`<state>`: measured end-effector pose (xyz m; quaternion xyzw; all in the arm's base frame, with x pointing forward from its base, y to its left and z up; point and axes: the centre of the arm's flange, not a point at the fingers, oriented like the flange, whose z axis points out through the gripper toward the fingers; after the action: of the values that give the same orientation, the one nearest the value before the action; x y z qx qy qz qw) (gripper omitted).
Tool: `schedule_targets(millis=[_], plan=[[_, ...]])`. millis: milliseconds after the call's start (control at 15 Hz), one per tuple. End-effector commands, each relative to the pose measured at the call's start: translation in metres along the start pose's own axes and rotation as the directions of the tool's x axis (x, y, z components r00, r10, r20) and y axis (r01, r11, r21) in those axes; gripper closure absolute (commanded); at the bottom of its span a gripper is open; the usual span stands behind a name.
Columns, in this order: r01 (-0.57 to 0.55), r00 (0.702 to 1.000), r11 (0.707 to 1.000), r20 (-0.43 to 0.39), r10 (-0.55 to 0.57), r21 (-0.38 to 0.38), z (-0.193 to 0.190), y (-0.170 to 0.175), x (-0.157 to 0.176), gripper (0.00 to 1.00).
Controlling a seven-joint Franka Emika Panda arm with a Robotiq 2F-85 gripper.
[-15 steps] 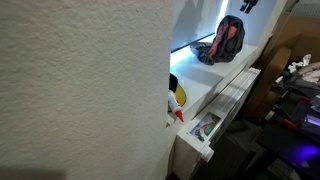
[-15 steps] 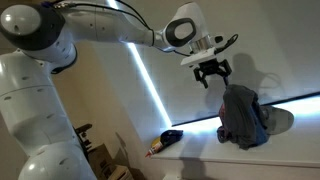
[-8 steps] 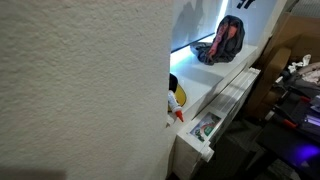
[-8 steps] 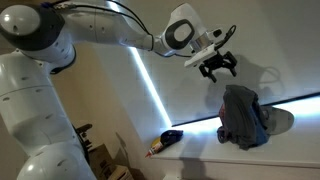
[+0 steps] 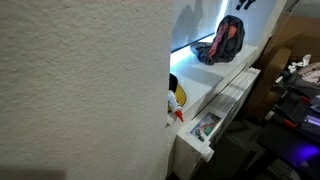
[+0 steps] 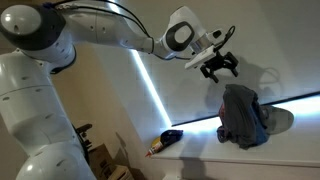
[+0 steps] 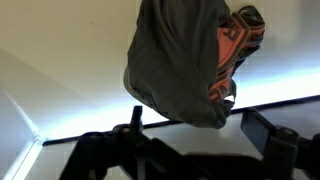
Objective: Place the t-shirt on the left side of the windowsill
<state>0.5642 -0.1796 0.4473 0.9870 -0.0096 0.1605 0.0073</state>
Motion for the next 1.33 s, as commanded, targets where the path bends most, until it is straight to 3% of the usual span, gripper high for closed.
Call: schedule_targets(millis=[0,267,467,533,800,1067,1133,1200,1267], plan=[[-0.003,1.000,1.000,0.004,0.003,-0.001,0.000,-0.002,0.000,0.00],[0.000,1.000,1.000,0.002,0.000,0.000,0.000,-0.003,0.001,0.00],[-0.037,0.994,0.998,0.104,0.032,0.048,0.009,0.000,0.005,0.00],[-0.008,0.999,1.000,0.051,0.007,0.024,0.004,-0.007,-0.003,0.00],[-0.019,0.996,0.999,0.085,0.016,0.035,0.007,-0.005,-0.004,0.00],[-0.042,0.993,0.993,-0.112,0.030,-0.113,-0.019,-0.019,-0.019,0.00],[-0.064,0.990,0.989,-0.134,0.046,-0.134,-0.021,-0.020,-0.017,0.00],[-0.031,0.996,0.996,-0.091,0.023,-0.087,-0.014,-0.009,0.003,0.00],[-0.039,0.994,0.995,-0.102,0.030,-0.094,-0.016,-0.011,0.002,0.00]])
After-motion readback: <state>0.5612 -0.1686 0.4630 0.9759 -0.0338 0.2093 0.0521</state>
